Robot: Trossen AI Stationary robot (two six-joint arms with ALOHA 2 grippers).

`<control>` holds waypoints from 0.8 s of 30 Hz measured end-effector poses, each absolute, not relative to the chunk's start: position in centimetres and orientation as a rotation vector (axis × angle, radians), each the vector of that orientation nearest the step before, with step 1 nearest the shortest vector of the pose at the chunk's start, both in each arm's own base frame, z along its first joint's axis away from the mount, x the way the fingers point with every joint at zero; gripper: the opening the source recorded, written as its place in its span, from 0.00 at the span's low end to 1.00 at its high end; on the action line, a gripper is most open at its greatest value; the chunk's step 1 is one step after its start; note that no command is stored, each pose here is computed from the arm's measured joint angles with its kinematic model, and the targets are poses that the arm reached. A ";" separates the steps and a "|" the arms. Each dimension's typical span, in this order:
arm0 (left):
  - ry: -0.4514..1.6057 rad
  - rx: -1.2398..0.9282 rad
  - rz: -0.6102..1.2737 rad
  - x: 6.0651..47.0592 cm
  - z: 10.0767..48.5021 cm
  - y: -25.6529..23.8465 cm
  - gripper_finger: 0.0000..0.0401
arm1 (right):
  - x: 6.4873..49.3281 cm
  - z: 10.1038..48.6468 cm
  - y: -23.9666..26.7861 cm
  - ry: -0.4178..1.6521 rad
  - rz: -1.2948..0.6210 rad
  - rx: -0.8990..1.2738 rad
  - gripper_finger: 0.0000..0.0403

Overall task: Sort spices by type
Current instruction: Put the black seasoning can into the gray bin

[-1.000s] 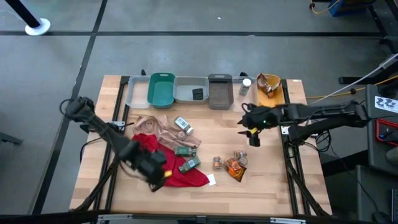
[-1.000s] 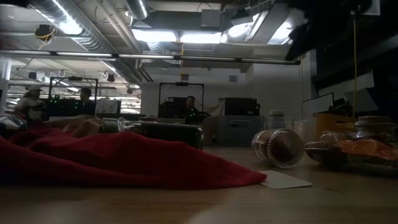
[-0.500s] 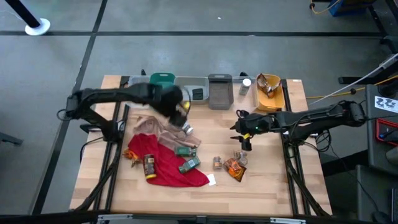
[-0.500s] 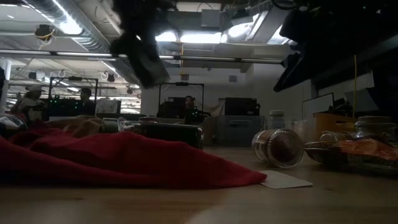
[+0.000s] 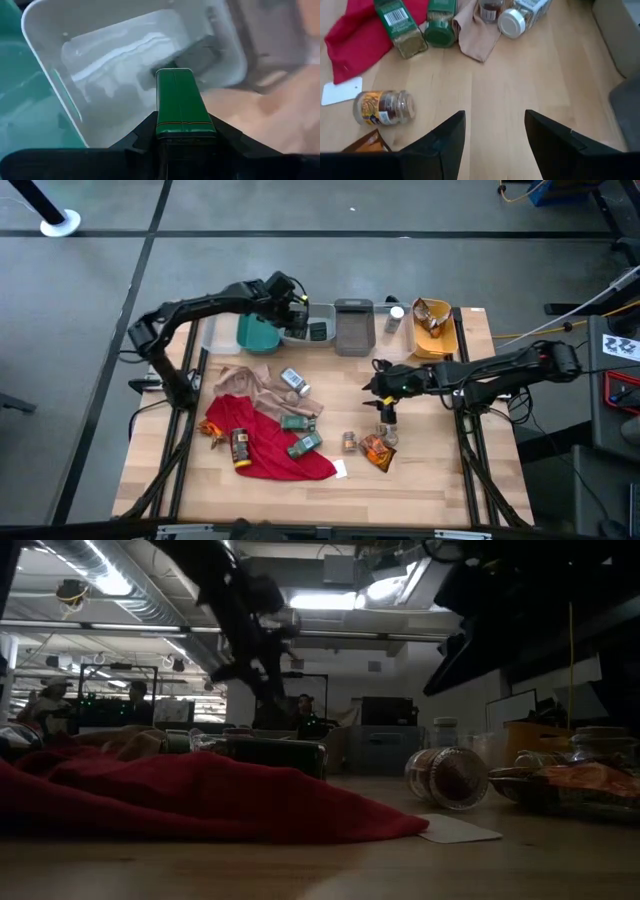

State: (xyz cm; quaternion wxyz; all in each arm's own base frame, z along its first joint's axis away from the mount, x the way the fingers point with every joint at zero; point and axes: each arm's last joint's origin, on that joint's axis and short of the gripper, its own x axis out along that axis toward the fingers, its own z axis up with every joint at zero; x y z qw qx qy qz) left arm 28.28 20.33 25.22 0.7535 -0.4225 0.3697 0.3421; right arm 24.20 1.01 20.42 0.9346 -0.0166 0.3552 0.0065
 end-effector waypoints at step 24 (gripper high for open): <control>0.860 -1.262 1.052 27.2 22.1 24.8 0.29 | 25.9 17.4 1.1 0.817 0.014 -0.038 0.51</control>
